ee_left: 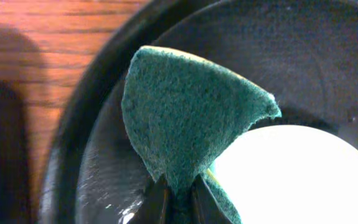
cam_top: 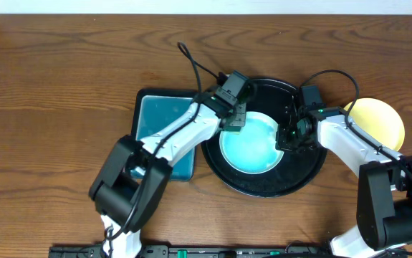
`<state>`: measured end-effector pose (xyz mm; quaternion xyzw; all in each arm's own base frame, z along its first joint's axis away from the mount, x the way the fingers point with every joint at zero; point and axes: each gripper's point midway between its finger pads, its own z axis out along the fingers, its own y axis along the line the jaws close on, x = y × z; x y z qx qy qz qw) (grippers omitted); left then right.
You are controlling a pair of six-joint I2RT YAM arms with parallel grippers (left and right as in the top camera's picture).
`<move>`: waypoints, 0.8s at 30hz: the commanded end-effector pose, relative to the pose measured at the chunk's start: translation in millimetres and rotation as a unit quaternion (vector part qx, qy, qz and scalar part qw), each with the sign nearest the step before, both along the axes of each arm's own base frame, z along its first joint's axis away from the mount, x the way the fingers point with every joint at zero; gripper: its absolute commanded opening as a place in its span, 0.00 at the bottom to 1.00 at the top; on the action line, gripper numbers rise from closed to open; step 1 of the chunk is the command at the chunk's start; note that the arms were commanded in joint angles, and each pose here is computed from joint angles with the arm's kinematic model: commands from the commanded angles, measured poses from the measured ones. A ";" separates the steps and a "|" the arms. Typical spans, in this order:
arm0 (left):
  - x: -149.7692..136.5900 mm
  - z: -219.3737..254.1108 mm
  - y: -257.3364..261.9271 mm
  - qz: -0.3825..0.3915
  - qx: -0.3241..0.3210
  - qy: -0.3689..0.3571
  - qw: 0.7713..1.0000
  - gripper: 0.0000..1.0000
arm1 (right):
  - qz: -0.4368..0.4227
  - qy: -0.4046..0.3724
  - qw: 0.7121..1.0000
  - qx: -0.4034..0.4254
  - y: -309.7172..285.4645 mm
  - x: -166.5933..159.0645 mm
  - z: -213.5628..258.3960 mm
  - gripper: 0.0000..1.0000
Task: Clean dirty plates on tray and stack at the side
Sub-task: 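Return the sponge to the blue basin with the left gripper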
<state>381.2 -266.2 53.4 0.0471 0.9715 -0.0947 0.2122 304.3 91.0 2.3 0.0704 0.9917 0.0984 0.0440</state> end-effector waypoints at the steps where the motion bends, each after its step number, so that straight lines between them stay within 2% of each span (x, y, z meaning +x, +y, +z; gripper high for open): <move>1: -3.8 29.4 17.1 -0.002 0.006 -0.015 1.000 0.07 | -0.008 0.019 0.996 -0.083 -30.0 -9.5 -16.5 0.01; 5: -11.4 44.8 36.3 -0.001 0.019 -0.007 1.000 0.07 | -0.008 0.019 0.996 -0.082 -30.0 -9.4 -16.4 0.01; 11: -11.8 55.5 89.1 0.047 0.037 0.020 0.998 0.08 | -0.008 0.018 0.996 -0.082 -29.8 -8.9 -16.4 0.01; 16: -13.4 43.1 147.9 0.054 0.081 0.064 0.993 0.07 | -0.008 0.015 0.997 -0.081 -29.2 -7.7 -16.3 0.04; 24: -25.1 4.0 191.2 0.087 0.105 0.128 0.982 0.08 | -0.001 0.021 0.999 -0.050 -16.2 -10.3 -15.8 0.01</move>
